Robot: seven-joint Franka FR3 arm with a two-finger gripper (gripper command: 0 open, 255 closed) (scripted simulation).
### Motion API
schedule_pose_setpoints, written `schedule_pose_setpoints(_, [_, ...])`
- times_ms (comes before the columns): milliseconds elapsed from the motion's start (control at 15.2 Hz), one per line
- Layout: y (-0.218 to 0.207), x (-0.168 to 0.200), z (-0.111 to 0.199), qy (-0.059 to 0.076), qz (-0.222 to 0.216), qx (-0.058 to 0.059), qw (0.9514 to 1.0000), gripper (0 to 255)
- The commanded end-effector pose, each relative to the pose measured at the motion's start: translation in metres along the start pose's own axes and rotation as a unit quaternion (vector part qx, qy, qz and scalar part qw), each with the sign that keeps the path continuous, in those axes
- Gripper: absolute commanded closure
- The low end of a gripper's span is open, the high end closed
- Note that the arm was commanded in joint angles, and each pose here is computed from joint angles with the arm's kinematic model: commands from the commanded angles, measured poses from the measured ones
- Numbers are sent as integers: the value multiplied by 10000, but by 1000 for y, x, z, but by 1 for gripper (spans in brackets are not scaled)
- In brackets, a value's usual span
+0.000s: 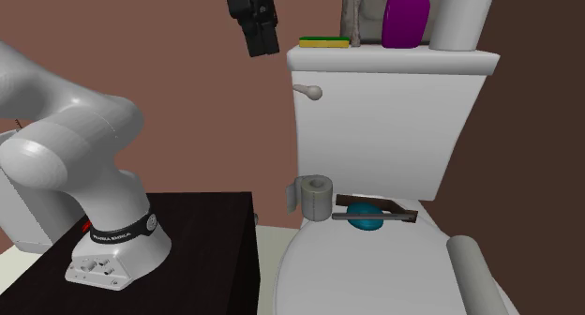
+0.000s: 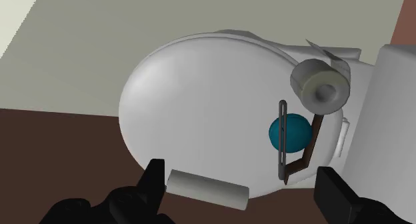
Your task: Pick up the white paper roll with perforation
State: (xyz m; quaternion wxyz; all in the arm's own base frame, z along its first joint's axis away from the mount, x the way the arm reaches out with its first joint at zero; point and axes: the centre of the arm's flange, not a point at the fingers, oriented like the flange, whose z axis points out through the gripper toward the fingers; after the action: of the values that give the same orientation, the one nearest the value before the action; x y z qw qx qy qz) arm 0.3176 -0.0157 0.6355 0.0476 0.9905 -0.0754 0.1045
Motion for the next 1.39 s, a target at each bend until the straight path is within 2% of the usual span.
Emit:
schedule_pose_setpoints(0, [0,0,0,0,0,0,10000,0])
schedule_pose_setpoints(1320, [-133,-1,226,-632,506,63,9967,0])
